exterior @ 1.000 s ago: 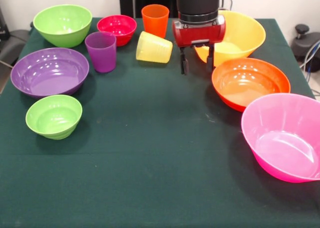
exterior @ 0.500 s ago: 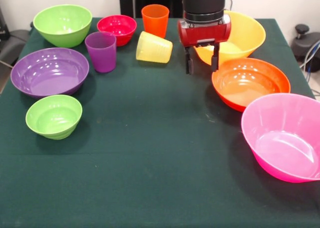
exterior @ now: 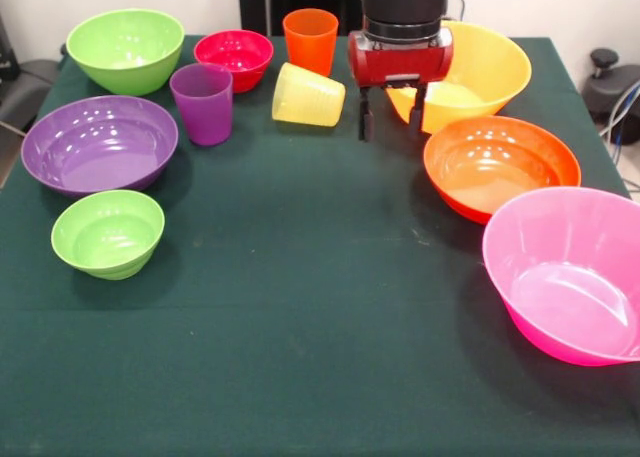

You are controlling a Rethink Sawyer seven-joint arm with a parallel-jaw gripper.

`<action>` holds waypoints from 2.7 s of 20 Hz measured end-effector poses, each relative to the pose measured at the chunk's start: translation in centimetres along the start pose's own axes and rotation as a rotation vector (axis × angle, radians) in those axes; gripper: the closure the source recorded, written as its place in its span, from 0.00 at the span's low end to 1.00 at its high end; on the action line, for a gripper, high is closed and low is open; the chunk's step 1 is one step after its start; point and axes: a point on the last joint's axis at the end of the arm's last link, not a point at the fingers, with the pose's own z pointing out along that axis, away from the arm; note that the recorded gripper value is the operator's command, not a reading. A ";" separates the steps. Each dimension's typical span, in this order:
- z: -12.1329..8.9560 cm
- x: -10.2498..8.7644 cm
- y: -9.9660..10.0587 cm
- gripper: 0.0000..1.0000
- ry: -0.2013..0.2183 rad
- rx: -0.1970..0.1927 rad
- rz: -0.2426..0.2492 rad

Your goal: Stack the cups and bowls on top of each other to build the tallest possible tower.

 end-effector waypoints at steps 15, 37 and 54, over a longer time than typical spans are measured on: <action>-1.1 1.8 0.4 0.00 -0.041 0.112 0.606; -0.7 3.2 -5.2 0.00 -0.031 0.207 1.036; -1.5 0.2 -1.9 0.00 -0.049 -0.003 0.535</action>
